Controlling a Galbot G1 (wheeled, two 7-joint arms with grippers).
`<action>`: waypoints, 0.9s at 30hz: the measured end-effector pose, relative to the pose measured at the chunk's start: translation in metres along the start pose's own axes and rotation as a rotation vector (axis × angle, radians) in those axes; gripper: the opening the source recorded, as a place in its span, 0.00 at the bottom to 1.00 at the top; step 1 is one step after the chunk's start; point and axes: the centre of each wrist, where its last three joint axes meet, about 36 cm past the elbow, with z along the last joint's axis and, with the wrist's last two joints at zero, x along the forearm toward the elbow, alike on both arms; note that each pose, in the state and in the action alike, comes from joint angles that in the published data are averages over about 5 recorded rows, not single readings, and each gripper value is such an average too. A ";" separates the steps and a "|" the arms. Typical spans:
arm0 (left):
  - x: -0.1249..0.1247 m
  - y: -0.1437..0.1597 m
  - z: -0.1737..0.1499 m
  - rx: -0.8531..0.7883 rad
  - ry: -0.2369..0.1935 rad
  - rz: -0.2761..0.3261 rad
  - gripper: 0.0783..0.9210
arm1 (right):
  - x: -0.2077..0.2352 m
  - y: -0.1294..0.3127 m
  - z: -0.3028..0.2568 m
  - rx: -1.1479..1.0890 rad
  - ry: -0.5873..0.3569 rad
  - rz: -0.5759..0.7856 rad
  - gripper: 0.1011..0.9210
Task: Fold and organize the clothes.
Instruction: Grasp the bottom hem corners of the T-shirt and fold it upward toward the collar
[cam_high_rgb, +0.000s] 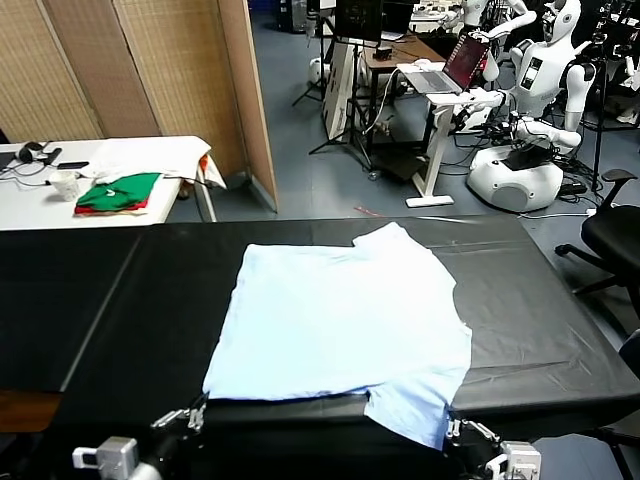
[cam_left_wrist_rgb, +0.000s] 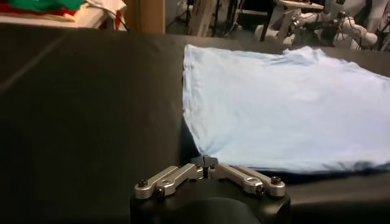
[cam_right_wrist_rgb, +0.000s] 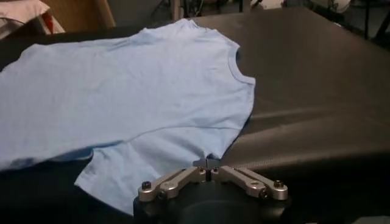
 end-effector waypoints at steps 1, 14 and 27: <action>0.001 -0.001 -0.001 0.002 -0.015 -0.001 0.08 | -0.006 -0.002 -0.001 0.000 -0.018 -0.005 0.05; -0.048 -0.014 -0.009 0.074 -0.225 -0.023 0.08 | -0.100 -0.026 -0.021 0.058 -0.178 -0.034 0.05; -0.126 -0.007 -0.006 0.073 -0.247 -0.035 0.08 | -0.167 -0.044 -0.027 0.078 -0.164 0.006 0.05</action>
